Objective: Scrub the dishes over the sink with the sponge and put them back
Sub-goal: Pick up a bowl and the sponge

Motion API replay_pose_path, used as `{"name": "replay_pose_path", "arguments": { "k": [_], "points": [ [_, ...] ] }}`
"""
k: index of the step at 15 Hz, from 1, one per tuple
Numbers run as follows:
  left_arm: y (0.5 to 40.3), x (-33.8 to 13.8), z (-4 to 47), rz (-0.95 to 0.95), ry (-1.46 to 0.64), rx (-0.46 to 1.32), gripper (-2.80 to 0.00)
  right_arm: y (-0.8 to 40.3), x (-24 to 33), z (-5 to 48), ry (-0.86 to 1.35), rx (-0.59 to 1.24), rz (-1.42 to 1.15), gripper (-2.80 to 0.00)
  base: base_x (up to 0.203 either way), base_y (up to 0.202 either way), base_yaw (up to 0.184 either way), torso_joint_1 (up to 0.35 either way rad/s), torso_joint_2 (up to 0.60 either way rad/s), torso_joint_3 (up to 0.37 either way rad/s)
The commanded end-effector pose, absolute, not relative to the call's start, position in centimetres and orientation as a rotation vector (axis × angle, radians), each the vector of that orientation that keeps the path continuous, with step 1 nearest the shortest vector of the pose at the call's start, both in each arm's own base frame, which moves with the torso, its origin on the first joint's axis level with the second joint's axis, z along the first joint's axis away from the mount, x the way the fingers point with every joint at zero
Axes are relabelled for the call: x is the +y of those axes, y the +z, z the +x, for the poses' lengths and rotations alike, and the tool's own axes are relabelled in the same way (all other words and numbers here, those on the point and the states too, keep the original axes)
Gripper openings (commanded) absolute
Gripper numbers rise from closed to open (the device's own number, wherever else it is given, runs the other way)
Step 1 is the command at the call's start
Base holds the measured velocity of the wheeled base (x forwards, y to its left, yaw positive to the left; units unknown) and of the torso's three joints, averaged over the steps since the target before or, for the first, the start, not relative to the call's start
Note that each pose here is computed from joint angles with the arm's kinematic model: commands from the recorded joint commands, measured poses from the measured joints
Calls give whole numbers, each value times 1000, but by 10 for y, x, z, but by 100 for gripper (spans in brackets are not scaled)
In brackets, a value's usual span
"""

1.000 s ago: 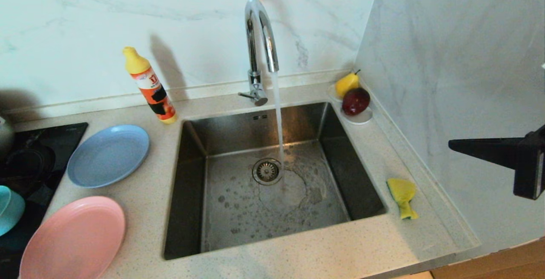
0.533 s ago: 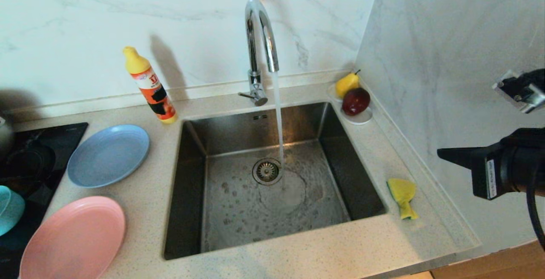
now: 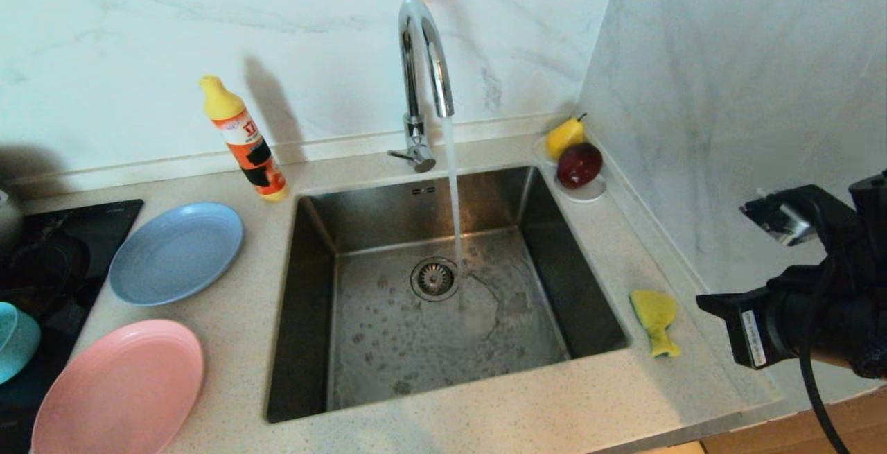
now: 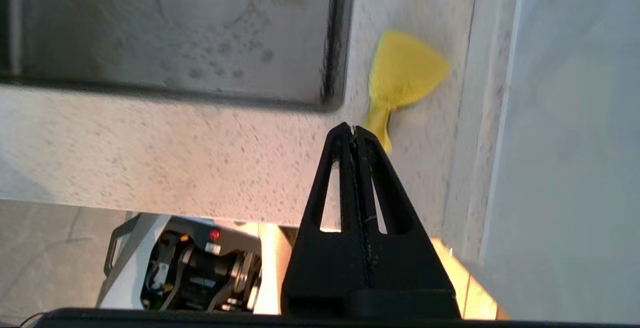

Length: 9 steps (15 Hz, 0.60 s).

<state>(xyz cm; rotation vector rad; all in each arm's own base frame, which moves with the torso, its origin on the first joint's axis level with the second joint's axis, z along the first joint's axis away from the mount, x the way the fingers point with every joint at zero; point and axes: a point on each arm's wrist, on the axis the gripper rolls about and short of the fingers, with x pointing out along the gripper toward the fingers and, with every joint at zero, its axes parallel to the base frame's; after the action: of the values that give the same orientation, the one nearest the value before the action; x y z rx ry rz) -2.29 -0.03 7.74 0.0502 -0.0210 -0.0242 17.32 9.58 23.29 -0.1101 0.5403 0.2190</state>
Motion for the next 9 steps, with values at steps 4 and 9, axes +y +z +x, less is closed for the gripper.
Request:
{"name": "replay_pose_path", "arguments": {
  "k": [4, 9],
  "points": [
    [74, 0, -22, 51, -24, -10, -280, 202, 101, 182, 177, 653, -120, -280, 0, 0, 0, 0, 0, 0],
    [74, 0, -22, 51, -24, -10, -280, 183, 113, 199, 119, 723, -92, -280, 0, 0, 0, 0, 0, 0]
  ]
}}
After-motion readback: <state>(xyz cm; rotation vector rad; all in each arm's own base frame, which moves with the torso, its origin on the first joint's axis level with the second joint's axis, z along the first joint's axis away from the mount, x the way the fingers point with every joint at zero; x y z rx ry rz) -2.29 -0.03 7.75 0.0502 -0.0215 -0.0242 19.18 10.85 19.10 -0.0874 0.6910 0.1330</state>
